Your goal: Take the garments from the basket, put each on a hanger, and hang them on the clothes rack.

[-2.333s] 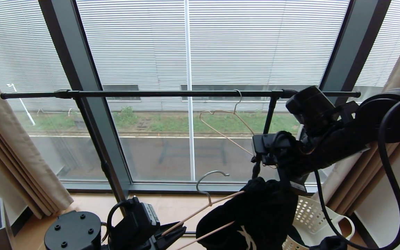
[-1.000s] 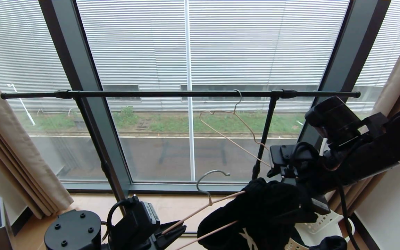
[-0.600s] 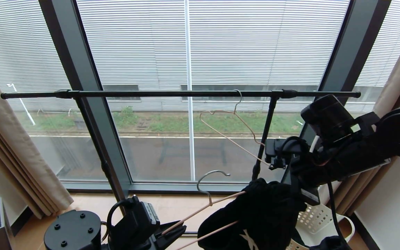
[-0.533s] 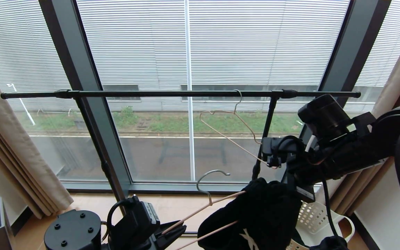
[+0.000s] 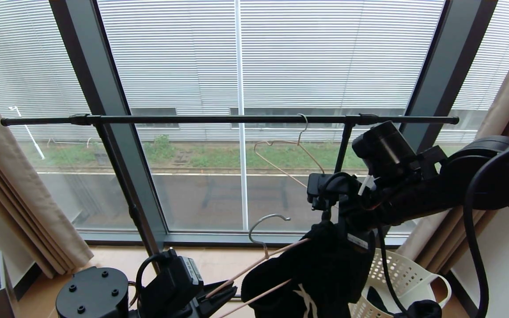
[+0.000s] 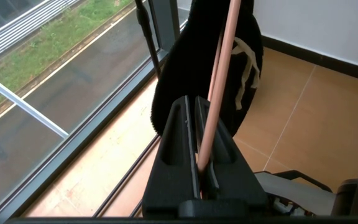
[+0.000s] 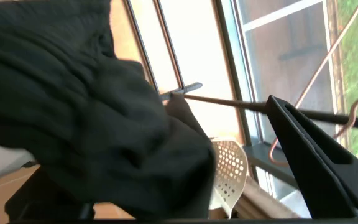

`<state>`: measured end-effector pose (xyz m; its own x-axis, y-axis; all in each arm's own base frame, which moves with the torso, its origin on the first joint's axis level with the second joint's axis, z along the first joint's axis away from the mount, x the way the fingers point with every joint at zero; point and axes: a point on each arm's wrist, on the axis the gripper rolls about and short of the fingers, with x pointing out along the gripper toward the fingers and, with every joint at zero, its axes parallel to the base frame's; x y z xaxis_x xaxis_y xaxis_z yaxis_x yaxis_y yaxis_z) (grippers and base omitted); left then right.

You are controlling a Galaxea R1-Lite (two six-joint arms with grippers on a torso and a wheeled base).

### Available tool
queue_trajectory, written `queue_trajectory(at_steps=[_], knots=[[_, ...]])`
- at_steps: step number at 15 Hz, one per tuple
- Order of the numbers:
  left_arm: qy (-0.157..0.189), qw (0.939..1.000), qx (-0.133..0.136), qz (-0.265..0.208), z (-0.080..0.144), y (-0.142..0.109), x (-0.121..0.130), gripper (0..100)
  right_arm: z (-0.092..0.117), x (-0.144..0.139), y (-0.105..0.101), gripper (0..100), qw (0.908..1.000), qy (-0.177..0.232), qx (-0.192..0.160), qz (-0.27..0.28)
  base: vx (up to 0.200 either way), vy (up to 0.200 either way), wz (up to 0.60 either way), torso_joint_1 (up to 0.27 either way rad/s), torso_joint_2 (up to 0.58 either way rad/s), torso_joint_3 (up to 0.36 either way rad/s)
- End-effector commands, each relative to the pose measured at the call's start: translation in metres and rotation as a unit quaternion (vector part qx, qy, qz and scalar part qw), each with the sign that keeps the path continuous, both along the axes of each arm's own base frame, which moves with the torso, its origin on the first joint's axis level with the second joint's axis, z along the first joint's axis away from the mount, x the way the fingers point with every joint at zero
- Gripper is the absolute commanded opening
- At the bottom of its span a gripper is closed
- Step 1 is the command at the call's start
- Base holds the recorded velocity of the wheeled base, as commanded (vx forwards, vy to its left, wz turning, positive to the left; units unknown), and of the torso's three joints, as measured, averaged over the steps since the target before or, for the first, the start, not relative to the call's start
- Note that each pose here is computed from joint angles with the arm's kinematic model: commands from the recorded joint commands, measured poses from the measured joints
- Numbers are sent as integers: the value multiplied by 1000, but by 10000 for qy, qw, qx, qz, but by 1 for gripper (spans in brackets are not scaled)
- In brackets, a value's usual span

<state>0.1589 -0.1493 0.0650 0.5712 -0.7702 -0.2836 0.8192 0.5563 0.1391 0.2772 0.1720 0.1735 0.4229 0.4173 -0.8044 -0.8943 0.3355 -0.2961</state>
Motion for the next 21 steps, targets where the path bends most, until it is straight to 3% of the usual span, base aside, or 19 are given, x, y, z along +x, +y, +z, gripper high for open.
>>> queue_trajectory(at_steps=[1,6,14,15,21], knots=[[-13,10000,-9,5,0,0,0,0,-1,-2,6,100,9999,29,31,124,0,0,0,0,0,0],[-1,10000,-8,15,0,0,1,0,-6,-8,8,100,9951,447,512,723,0,0,0,0,0,0],[-11,10000,-20,7,1,0,1,0,-10,-13,7,100,9879,556,668,1282,0,0,0,0,0,0],[-5,10000,-15,7,0,0,1,0,-10,-13,7,0,9879,552,666,1288,0,0,0,0,0,0],[6,9999,-5,115,-1,3,4,0,0,-21,2,0,9874,504,681,1338,0,0,0,0,0,0]])
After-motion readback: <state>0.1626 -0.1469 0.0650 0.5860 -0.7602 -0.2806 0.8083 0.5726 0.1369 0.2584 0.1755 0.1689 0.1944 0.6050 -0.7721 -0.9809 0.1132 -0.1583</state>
